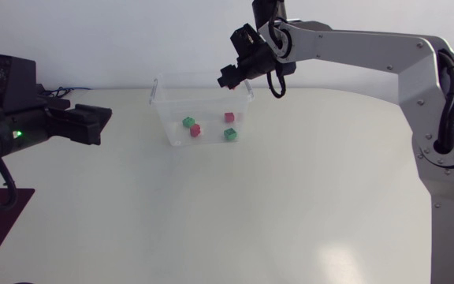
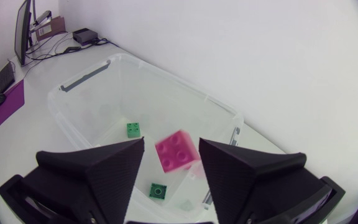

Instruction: Place the duplo bricks in the container

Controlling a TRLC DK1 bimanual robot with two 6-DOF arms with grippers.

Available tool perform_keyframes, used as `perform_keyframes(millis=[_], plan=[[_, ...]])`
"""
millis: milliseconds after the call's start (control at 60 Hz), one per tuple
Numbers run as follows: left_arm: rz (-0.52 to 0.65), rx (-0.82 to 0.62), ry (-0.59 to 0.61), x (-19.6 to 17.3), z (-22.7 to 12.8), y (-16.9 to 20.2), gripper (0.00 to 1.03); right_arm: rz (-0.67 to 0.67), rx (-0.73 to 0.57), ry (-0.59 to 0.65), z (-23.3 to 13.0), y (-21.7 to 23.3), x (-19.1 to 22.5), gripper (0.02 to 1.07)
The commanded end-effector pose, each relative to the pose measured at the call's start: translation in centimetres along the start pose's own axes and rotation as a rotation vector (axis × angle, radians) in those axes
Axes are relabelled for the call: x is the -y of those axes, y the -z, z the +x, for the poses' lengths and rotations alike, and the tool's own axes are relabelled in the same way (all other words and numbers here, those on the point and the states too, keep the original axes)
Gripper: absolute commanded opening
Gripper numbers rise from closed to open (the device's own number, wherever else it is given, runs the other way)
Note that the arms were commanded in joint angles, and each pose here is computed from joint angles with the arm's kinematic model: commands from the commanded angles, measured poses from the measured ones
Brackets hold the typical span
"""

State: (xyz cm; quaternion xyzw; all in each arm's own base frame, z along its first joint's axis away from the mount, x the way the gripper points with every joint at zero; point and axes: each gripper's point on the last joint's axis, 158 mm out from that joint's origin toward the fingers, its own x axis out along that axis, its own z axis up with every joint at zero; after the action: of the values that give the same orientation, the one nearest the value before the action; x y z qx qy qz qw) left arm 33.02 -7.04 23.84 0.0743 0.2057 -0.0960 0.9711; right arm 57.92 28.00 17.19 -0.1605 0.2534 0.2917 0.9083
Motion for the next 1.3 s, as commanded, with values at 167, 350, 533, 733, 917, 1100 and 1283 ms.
perform_keyframes(millis=[167, 350, 533, 733, 917, 1100, 1283], plan=[[0.016, 0.006, -0.03, -0.9, -1.7, 1.8, 0.99, 0.013, 0.07, 0.051, -3.6, -1.9, 0.1, 1.03], [0.026, 0.029, -0.053, -1.5, -3.0, 2.8, 0.99, 0.02, 0.125, 0.115, -10.2, -1.7, 1.1, 1.03], [0.023, 0.069, -0.098, -2.7, -4.7, 3.4, 0.99, 0.041, 0.169, 0.198, -17.5, 0.5, 2.6, 1.03], [0.04, 0.088, -0.155, -4.1, -5.7, 4.6, 0.99, 0.054, 0.185, 0.312, -23.3, 4.7, 4.6, 1.03], [0.037, 0.109, -0.2, -5.0, -6.4, 5.9, 0.99, 0.071, 0.203, 0.419, -27.7, 8.3, 6.1, 1.03], [0.038, 0.137, -0.223, -5.3, -6.9, 6.7, 0.99, 0.072, 0.242, 0.534, -32.3, 11.4, 6.2, 1.03], [0.038, 0.208, -0.256, -5.7, -7.8, 6.4, 0.99, 0.036, 0.272, 0.608, -35.4, 13.3, 5.7, 1.03]])
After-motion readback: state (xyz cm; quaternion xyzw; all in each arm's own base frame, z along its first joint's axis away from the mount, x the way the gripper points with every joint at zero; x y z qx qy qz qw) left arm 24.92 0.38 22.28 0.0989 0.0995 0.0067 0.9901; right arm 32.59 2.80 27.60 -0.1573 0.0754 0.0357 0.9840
